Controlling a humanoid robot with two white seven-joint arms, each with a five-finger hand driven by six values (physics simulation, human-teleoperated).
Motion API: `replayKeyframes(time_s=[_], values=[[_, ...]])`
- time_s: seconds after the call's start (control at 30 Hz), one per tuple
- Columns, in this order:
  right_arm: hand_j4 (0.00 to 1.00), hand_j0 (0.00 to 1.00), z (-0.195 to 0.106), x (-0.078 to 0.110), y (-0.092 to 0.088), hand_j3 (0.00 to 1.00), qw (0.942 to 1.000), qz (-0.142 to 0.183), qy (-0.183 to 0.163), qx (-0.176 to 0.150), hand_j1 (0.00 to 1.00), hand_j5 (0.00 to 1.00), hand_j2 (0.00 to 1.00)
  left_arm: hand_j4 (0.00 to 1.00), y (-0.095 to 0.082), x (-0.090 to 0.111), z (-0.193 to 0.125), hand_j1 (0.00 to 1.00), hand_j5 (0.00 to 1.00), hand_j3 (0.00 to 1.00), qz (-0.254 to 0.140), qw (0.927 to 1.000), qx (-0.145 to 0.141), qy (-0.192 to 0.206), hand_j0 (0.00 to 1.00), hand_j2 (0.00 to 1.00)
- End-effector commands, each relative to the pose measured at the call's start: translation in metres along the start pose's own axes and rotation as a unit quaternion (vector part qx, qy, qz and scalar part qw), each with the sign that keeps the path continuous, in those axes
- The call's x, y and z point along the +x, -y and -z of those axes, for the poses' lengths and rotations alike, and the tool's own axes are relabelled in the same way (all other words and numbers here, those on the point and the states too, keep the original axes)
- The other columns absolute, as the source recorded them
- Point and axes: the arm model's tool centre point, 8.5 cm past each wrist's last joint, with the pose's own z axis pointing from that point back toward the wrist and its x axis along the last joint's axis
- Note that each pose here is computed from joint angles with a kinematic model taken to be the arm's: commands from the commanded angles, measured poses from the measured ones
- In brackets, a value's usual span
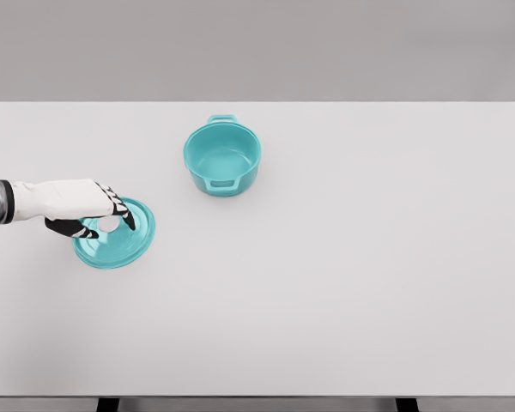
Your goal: Cover the pot with left arm
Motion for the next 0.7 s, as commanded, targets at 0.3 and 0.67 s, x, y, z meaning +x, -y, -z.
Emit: replayKeyframes(time_s=[0.3,0.67], values=[[1.0,1.0,0.0,-0.0001,0.0,1.0,1.0,0.0,0.0,0.0,1.0,1.0,1.0,0.68,0.0017,0.0014,0.0028,0.68,0.68,0.68,-0.004,1.0,-0.001,0.003,0.68,0.68],[1.0,1.0,0.0,0.0,0.0,1.0,1.0,0.001,0.0,0.0,1.0,1.0,1.0,0.65,0.0033,0.0021,0.004,0.65,0.65,0.65,-0.003,1.0,-0.004,0.004,0.65,0.65]])
